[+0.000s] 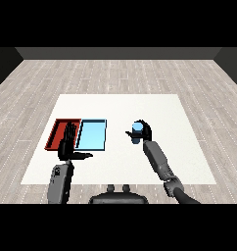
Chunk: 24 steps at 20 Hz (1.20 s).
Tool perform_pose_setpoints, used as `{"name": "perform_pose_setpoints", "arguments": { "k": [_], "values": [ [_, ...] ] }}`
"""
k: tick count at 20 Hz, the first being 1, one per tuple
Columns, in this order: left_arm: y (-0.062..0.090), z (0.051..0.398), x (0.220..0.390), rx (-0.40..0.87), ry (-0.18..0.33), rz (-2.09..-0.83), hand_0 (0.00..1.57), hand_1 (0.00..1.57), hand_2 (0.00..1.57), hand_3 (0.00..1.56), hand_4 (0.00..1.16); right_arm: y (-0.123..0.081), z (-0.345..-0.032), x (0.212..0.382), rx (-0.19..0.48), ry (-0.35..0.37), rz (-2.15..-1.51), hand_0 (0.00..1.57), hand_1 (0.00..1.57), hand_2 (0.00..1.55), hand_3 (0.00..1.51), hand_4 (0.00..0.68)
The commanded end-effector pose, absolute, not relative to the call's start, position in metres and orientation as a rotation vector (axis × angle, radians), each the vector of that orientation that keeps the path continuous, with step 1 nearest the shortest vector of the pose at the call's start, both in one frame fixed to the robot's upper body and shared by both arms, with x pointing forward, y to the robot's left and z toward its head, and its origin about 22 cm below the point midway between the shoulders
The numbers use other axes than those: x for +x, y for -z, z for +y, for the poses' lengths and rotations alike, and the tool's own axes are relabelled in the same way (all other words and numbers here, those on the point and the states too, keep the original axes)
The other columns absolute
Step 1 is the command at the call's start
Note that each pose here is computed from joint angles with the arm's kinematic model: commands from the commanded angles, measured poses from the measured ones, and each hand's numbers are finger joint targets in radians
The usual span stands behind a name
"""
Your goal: Pick the blue can and put it in the blue box
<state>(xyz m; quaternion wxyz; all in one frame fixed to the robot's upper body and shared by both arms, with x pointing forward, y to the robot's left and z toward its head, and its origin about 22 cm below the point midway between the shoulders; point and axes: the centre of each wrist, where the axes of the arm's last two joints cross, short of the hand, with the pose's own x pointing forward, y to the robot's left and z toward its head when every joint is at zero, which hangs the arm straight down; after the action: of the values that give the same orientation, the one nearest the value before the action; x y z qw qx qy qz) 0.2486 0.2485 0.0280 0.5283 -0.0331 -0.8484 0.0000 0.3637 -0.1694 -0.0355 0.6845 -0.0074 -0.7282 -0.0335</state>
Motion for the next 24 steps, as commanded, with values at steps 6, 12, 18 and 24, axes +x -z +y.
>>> {"name": "perform_pose_setpoints", "arguments": {
  "k": [6,12,18,24],
  "values": [
    [-0.049,0.213,0.259,-0.182,0.107,-1.952,0.0,0.0,0.0,0.0,0.0,-0.008,-0.18,0.358,-0.094,-0.056,-1.799,1.43,1.43,1.45,1.39,0.624],
    [-0.017,0.192,0.259,-0.196,0.154,-1.88,0.0,0.0,0.0,0.0,0.0,-0.06,-0.182,0.373,-0.096,-0.107,-1.85,1.42,1.42,1.44,1.41,0.622],
    [-0.013,0.178,0.263,-0.238,0.149,-1.857,0.0,0.0,0.0,0.0,0.0,-0.06,-0.159,0.332,-0.094,-0.115,-1.859,1.43,1.43,1.45,1.4,0.616],
    [-0.01,0.147,0.267,-0.315,0.165,-1.789,0.0,0.0,0.0,0.0,0.0,-0.084,-0.15,0.321,-0.12,-0.14,-1.865,1.44,1.44,1.45,1.4,0.609]
  ]
}}
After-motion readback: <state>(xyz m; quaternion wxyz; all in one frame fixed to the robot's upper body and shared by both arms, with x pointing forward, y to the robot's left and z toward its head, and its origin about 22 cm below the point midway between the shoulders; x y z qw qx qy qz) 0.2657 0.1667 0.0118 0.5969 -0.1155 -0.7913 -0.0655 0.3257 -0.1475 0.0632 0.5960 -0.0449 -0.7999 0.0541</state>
